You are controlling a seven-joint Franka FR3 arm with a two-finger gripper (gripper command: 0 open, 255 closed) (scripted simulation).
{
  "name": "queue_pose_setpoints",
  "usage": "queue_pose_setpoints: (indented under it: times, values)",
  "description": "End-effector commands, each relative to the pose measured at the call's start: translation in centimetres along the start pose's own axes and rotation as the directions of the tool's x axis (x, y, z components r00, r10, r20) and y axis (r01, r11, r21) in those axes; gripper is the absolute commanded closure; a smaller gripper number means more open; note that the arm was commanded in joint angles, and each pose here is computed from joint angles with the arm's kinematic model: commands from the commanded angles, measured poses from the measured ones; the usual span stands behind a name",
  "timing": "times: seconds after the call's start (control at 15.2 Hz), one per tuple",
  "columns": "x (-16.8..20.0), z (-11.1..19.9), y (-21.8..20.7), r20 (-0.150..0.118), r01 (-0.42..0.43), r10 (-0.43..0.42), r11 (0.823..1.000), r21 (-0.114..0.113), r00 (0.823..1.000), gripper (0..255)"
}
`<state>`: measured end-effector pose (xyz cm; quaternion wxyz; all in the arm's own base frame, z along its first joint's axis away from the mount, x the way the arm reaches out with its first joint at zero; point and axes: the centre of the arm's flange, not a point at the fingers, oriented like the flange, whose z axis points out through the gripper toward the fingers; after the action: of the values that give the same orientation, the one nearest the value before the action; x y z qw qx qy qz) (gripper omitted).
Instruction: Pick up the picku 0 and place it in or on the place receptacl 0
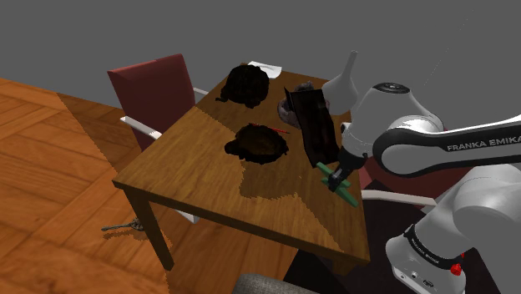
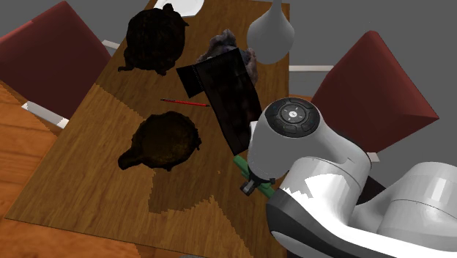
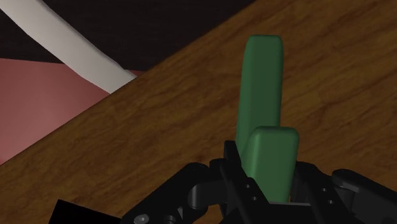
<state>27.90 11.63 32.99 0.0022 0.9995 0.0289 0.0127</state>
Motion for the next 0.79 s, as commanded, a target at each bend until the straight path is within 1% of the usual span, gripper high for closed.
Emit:
queue_pose_setpoints:
  times: [0.0, 0.07, 0.73]
  values:
    - [0.0, 0.0, 0.0, 0.001, 0.000, 0.000, 1.000, 0.000, 1.000, 255]
    - [0.0, 0.1, 0.0, 0.001, 0.000, 0.000, 1.000, 0.000, 1.000, 255]
    - [0.1, -5.2, 0.0, 0.001, 0.000, 0.000, 1.000, 0.000, 1.000, 255]
